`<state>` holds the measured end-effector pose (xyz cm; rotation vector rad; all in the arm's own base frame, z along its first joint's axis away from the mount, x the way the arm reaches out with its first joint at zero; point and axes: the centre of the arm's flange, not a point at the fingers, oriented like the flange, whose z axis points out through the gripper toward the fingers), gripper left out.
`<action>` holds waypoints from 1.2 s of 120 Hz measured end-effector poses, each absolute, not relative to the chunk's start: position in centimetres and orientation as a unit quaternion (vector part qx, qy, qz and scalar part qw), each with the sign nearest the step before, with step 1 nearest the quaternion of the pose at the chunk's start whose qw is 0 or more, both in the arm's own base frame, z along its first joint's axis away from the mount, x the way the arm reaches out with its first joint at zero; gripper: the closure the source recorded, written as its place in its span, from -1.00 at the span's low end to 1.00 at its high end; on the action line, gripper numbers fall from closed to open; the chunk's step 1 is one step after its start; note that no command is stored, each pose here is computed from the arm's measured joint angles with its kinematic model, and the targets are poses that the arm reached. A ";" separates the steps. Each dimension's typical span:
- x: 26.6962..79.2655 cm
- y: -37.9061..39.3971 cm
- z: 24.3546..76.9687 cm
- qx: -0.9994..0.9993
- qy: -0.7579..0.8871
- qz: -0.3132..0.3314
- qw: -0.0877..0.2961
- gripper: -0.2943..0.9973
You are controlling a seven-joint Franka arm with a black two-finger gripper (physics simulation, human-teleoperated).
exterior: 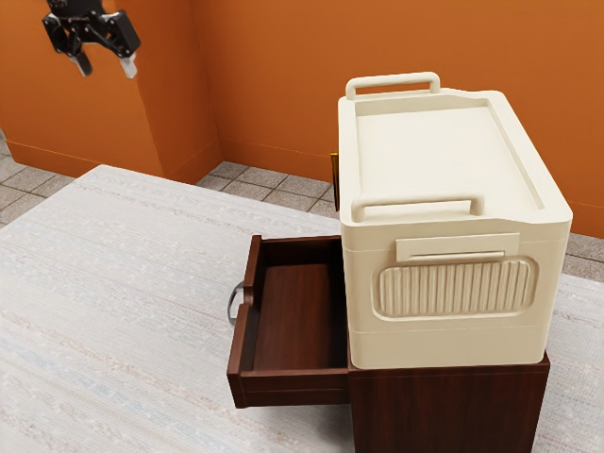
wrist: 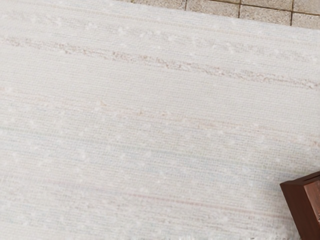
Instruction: Push the drawer handle with one arm to close the drawer
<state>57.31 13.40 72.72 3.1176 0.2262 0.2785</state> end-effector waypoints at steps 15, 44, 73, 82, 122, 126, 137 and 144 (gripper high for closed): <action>57.2 13.1 72.7 0.996 0.047 0.081 0.007 -0.51; 36.9 10.3 88.5 0.971 -0.053 0.231 0.030 -0.51; 29.7 7.2 79.8 0.973 -0.178 0.145 0.006 -0.51; 29.8 9.4 76.7 0.978 -0.176 0.113 0.015 -0.51; 28.9 8.9 65.7 0.966 -0.255 0.045 0.021 -0.51; 28.5 9.9 64.5 0.965 -0.255 0.053 0.030 -0.51; 27.7 12.2 62.8 0.961 -0.259 0.083 0.049 -0.51; 27.8 12.6 62.5 0.959 -0.265 0.095 0.048 -0.51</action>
